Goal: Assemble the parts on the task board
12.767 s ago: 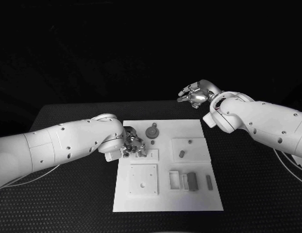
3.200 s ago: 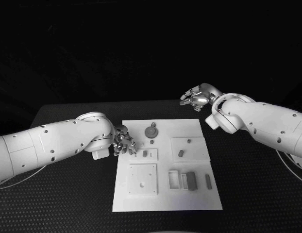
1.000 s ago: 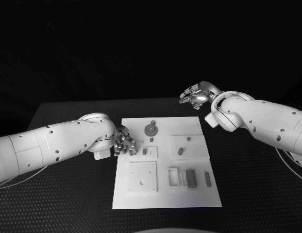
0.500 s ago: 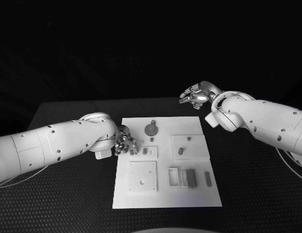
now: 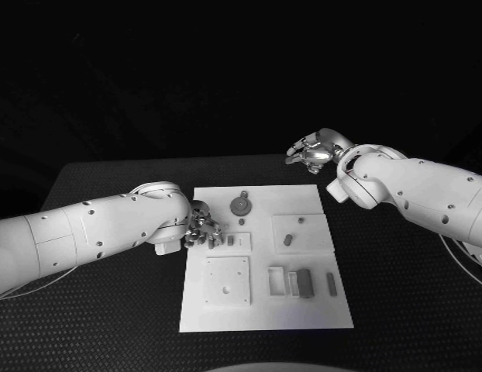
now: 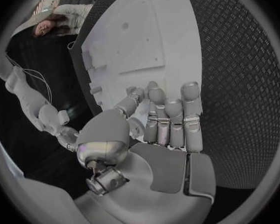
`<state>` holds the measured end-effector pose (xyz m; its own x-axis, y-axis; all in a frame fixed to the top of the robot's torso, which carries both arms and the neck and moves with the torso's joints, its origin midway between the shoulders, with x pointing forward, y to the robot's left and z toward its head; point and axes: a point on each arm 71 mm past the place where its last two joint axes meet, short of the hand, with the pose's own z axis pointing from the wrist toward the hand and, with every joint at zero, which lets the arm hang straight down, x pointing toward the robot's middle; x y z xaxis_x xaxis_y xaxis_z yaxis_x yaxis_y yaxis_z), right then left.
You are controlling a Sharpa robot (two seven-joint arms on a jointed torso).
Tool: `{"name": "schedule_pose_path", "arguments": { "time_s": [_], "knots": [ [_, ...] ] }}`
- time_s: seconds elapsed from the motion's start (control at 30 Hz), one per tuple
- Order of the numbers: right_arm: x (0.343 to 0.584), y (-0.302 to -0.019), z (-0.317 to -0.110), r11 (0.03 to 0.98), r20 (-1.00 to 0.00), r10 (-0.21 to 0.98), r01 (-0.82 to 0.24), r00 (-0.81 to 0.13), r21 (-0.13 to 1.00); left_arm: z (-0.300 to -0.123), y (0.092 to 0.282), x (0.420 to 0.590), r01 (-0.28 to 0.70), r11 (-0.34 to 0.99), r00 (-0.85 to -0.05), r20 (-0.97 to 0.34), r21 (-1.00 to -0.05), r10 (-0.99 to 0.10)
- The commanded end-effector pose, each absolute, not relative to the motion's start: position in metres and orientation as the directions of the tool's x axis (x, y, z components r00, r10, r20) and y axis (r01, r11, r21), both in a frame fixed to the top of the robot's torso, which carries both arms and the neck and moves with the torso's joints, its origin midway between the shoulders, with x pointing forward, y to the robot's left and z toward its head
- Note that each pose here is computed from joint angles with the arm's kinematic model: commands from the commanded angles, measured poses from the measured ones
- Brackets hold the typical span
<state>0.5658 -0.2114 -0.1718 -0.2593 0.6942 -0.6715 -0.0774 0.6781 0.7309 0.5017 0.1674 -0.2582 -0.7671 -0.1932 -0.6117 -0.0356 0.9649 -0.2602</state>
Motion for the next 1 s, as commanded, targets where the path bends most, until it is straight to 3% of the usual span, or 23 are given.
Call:
{"name": "schedule_pose_path", "arguments": {
  "time_s": [0.03, 1.0],
  "knots": [
    [0.565, -0.210, -0.172, 0.674, -0.668, 0.692, -0.083, -0.274, 0.734, -0.261, 0.159, 0.498, 0.004, 0.964, -0.765, -0.621, -0.267, -0.169],
    [0.565, -0.211, -0.174, 0.675, -0.667, 0.693, -0.080, -0.272, 0.734, -0.260, 0.171, 0.501, -0.045, 0.953, -0.741, -0.630, -0.301, -0.234]
  ]
}}
